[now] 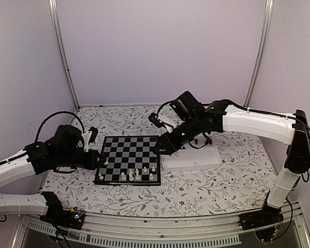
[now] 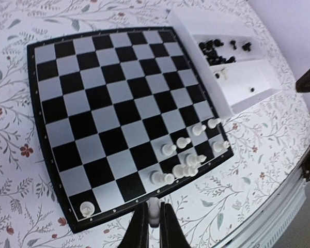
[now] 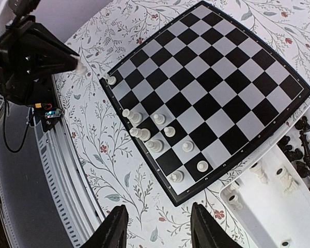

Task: Set up the chess pieces on the board
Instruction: Place the chess piece on the chessboard.

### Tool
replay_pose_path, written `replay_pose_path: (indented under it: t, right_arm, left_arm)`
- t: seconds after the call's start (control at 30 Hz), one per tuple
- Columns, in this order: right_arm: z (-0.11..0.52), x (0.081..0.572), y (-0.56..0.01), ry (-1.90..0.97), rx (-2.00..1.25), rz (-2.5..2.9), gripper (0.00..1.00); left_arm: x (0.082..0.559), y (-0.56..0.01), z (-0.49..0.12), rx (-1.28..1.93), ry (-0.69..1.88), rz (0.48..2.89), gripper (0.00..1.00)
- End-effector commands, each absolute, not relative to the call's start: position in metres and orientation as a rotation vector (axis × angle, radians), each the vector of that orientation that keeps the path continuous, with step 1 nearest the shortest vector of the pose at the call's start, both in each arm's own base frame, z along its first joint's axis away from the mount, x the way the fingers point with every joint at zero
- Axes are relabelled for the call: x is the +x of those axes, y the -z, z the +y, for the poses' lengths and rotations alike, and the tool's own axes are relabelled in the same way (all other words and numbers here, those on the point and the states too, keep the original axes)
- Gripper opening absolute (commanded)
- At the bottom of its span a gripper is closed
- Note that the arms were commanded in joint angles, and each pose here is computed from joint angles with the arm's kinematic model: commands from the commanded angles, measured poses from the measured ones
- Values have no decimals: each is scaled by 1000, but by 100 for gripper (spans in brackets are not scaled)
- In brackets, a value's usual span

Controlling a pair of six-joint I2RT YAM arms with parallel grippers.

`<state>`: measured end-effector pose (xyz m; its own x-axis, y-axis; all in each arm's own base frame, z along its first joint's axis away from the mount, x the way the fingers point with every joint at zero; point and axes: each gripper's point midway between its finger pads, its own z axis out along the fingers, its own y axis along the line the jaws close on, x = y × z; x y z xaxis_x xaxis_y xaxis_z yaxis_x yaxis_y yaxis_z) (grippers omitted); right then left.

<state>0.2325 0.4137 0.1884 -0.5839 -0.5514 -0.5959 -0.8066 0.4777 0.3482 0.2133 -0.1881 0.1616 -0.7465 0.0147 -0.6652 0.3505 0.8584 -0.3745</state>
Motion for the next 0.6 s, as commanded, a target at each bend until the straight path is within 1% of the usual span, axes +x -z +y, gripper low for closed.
replay_pose_path:
  t: [0.0, 0.07, 0.13, 0.3, 0.57]
  right_arm:
    - [424, 238, -192, -888, -1150, 2310, 44]
    - [424, 239, -189, -877, -1156, 2315, 44]
    - [423, 239, -187, -861, -1160, 2317, 44]
    - [417, 238, -184, -847, -1158, 2324, 44]
    - [412, 234, -179, -838, -1157, 2338, 43]
  left_arm:
    - [210, -117, -166, 169, 396, 2516, 3]
    - [203, -98, -171, 162, 384, 2611, 4]
    - [199, -83, -172, 131, 380, 2656, 5]
    - [197, -74, -166, 91, 361, 2638, 4]
    - [200, -67, -172, 148, 367, 2635, 4]
